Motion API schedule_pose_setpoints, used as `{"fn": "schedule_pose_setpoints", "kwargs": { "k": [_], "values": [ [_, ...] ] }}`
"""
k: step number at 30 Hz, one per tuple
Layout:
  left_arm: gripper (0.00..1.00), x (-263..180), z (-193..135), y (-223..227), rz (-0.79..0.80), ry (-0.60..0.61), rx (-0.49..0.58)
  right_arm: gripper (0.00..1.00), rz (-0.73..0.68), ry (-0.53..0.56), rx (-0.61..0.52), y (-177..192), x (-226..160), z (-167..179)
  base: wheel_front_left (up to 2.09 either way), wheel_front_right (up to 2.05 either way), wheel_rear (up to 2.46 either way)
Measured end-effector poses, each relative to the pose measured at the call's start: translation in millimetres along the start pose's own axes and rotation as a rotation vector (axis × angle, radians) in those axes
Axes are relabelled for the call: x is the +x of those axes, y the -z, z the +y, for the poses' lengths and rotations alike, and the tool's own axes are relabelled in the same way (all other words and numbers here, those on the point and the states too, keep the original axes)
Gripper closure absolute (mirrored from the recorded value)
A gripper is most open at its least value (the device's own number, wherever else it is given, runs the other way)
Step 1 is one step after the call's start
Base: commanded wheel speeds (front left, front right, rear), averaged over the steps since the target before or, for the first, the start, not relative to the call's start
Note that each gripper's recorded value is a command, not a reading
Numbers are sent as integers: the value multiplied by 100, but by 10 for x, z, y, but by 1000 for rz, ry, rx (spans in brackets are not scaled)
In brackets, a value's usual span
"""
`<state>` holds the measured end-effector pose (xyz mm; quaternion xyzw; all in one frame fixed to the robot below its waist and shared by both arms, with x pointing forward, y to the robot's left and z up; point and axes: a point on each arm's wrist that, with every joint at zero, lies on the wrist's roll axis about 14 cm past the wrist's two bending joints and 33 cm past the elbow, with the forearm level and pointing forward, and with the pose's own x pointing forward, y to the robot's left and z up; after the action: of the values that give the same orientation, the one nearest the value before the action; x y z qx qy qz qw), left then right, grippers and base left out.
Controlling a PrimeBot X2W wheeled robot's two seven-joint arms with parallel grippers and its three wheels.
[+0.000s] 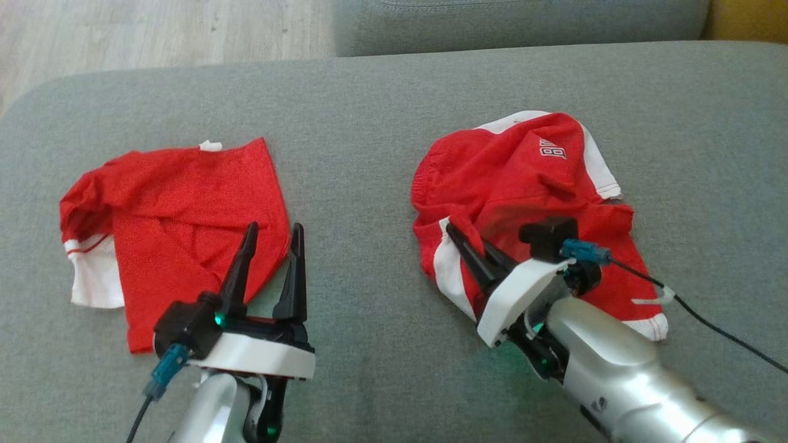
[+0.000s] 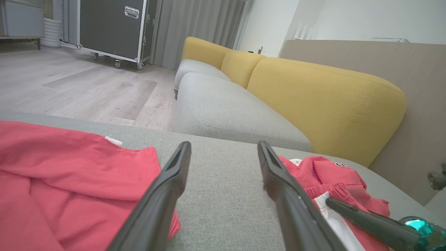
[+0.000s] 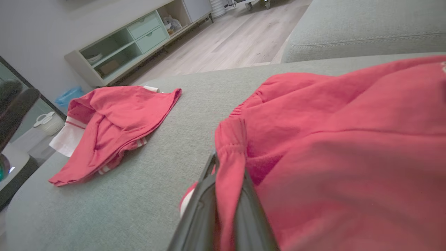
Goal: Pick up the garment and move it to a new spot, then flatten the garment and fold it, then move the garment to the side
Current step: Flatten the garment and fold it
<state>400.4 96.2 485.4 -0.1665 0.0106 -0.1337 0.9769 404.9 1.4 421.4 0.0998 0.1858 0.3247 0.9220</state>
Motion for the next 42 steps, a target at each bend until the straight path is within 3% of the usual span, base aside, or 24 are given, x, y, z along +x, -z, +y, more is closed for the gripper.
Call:
{"fn": "schedule_pose_setpoints", "kwargs": {
  "k": [3,5,6,7,14,20,23,28,32,42],
  "values": [
    [0,10,-27,6,1,8,-1,100,13,26,-16,2,-1,-78,0,0,0],
    [0,14,-44,4,1,13,-1,37,29,36,-33,48,-12,-103,0,0,0],
    [0,15,-50,0,0,15,-1,37,43,40,-51,87,-25,-119,0,0,0],
    [0,15,-56,-5,-1,17,0,0,59,47,-68,123,-36,-140,0,0,0],
    [0,20,-105,7,1,30,-3,0,77,91,-183,55,-69,-316,0,0,0],
    [0,57,-183,48,11,53,-9,0,-186,171,-134,-725,-169,-508,0,0,0],
    [0,89,-239,36,7,70,-10,0,-278,263,-102,-859,-453,-757,0,0,0],
    [0,131,-314,36,6,94,-4,0,-379,474,-38,-742,-1122,-1171,0,0,0],
    [0,171,-371,58,11,112,-4,0,-427,599,-27,-623,-1538,-1270,0,0,0],
    [0,214,-459,124,29,142,5,0,-309,689,-20,-60,-1823,-1191,0,0,0]
  ]
}}
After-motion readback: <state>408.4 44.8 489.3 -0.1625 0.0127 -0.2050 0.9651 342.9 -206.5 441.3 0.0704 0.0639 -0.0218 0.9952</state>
